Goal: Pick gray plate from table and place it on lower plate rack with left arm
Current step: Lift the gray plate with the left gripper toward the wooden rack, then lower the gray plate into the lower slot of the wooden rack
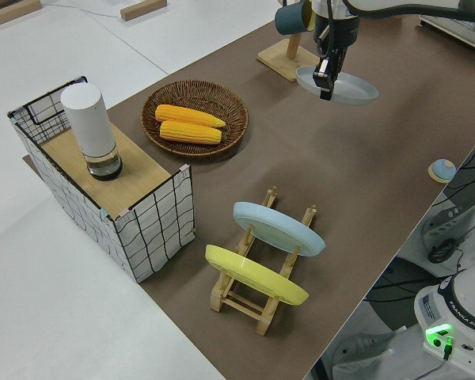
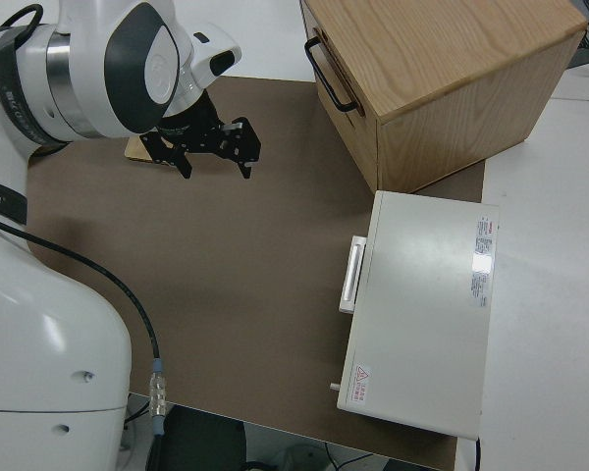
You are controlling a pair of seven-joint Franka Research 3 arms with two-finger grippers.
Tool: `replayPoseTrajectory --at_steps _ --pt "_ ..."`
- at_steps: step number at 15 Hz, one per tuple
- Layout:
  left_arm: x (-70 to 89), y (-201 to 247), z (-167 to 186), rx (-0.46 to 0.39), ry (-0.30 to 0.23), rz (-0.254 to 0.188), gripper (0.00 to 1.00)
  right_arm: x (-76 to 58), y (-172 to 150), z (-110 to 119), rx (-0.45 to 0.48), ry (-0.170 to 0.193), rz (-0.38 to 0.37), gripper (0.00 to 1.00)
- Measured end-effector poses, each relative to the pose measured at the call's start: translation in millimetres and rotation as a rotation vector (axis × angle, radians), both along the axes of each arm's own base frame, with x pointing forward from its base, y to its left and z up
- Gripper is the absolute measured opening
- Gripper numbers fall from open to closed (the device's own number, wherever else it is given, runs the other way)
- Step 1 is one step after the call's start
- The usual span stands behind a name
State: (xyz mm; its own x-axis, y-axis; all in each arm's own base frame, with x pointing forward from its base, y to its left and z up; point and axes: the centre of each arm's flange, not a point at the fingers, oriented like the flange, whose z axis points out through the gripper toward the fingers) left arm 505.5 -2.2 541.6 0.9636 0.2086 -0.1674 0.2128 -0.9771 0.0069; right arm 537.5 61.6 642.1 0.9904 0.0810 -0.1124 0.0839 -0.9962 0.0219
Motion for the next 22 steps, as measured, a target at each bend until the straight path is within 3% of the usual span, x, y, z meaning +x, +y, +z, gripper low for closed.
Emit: replayPoseTrajectory --at_steps 6,10,17,19,22 --pt "-5.0 32.6 18.6 0.293 0.026 -0.046 0.03 0.0 0.0 0.0 0.0 0.0 0.0 0.99" --pt "-11.6 36.8 23.0 0.488 0.089 -0.09 0.03 0.0 0.0 0.0 0.0 0.0 0.0 0.99" --pt "-9.6 61.9 35.4 0.765 0.113 -0.116 0.03 0.0 0.0 0.0 0.0 0.0 0.0 0.99" --pt "-10.6 67.6 33.3 0.821 0.133 -0.101 0.03 0.0 0.0 0.0 0.0 0.0 0.0 0.99" --pt "-14.7 69.3 10.9 0.867 0.152 -0.026 0.03 0.0 0.0 0.0 0.0 0.0 0.0 0.99"
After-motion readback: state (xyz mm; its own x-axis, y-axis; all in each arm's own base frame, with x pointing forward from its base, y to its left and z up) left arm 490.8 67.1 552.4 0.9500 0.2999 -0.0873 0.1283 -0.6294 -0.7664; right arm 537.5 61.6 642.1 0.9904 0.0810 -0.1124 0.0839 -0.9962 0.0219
